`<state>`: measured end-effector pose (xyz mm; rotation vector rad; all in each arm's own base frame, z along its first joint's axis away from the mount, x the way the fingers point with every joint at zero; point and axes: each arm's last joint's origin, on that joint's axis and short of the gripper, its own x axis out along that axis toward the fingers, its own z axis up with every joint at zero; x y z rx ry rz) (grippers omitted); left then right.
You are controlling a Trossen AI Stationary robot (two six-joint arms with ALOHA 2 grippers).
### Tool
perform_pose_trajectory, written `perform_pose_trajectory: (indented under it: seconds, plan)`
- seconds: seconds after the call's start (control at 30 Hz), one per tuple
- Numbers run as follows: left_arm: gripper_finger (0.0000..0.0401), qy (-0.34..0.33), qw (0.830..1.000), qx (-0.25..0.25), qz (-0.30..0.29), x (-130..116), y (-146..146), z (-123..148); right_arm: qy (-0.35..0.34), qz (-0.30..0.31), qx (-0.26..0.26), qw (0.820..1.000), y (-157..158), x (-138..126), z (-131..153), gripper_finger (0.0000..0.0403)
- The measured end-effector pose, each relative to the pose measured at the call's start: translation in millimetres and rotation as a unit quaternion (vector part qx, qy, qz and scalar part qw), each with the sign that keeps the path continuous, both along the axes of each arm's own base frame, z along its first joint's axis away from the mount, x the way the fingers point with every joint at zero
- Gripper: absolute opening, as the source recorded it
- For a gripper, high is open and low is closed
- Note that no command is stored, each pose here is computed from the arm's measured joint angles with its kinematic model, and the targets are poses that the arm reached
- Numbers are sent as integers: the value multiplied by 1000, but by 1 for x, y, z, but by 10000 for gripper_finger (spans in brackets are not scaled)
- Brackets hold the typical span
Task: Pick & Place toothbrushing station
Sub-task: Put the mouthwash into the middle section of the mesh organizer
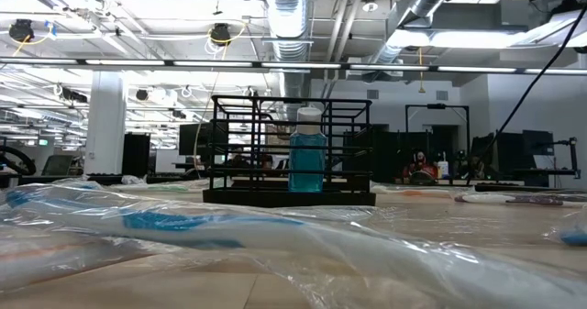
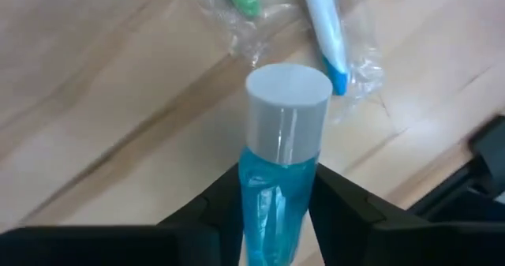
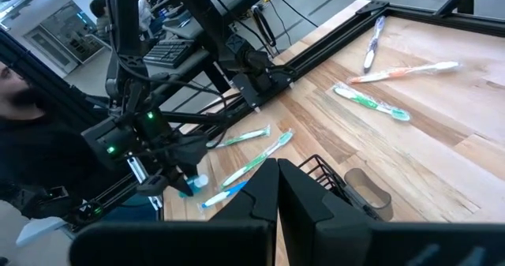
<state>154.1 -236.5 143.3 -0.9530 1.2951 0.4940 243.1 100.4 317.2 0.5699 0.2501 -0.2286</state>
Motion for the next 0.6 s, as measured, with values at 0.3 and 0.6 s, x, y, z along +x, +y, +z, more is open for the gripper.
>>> perform_pose_trajectory:
  seconds: [0.3,0.6]
  plan:
    - [218,85,996,-18,-13,9,14,-1,0,0,0,1000,0,0,0,0]
    - [247,114,993,-37,-18,9,14,0,0,-3,0,1000,-1,1,0,0]
